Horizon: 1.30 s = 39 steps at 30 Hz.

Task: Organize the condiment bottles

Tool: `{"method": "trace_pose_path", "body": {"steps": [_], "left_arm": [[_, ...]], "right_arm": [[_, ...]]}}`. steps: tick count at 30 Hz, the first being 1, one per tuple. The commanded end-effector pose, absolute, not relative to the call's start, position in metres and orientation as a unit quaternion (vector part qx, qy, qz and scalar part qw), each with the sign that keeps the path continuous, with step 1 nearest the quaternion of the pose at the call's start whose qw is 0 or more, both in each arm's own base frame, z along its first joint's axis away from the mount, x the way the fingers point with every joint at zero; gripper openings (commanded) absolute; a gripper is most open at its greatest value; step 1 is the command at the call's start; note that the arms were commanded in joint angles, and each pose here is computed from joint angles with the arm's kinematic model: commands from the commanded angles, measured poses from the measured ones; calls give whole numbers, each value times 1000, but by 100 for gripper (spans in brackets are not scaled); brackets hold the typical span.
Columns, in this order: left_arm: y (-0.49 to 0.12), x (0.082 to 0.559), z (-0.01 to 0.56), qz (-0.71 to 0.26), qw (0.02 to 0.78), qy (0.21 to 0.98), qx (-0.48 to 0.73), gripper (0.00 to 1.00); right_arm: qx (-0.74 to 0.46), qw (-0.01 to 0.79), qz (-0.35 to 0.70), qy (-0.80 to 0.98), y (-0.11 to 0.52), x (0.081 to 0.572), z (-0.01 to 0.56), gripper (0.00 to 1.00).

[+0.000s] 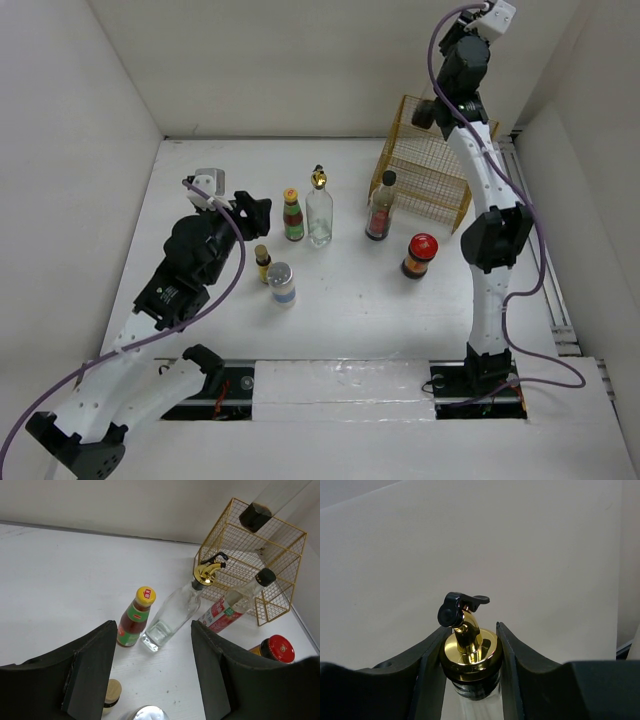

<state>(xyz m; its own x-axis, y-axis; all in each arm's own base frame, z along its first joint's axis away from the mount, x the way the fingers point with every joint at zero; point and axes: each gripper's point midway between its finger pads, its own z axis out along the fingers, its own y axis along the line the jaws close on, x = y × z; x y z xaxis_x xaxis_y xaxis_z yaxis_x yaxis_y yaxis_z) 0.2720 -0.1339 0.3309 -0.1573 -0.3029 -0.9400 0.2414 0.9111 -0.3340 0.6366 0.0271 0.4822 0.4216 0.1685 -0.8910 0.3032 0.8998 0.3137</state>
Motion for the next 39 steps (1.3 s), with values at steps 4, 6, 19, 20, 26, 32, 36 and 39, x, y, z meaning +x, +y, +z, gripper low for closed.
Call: {"method": "trace_pose_path", "body": {"steps": [4, 6, 19, 20, 26, 32, 36, 39], "left_arm": [[-134, 275, 341, -215, 665, 715, -28, 56], [-134, 275, 341, -215, 665, 715, -28, 56], [-136, 272, 344, -223, 665, 712, -22, 56], [-136, 272, 344, -223, 665, 712, -22, 56], [-138, 271, 344, -226, 664, 712, -19, 56], [-138, 269, 347, -234, 665, 709, -20, 56], [-138, 269, 347, -234, 665, 709, -20, 56], [-136, 268, 349, -233, 668, 706, -24, 56]], "right_arm": [[244, 862, -14, 444, 17, 605, 545, 6], [235, 852, -22, 468, 24, 611, 522, 6], [206, 814, -45, 541, 57, 626, 436, 9], [204, 811, -47, 546, 57, 627, 429, 9], [210, 800, -58, 559, 58, 627, 418, 13], [215, 785, -70, 577, 59, 625, 394, 37], [220, 788, -64, 572, 55, 611, 409, 62], [196, 790, -43, 579, 61, 597, 437, 77]]}}
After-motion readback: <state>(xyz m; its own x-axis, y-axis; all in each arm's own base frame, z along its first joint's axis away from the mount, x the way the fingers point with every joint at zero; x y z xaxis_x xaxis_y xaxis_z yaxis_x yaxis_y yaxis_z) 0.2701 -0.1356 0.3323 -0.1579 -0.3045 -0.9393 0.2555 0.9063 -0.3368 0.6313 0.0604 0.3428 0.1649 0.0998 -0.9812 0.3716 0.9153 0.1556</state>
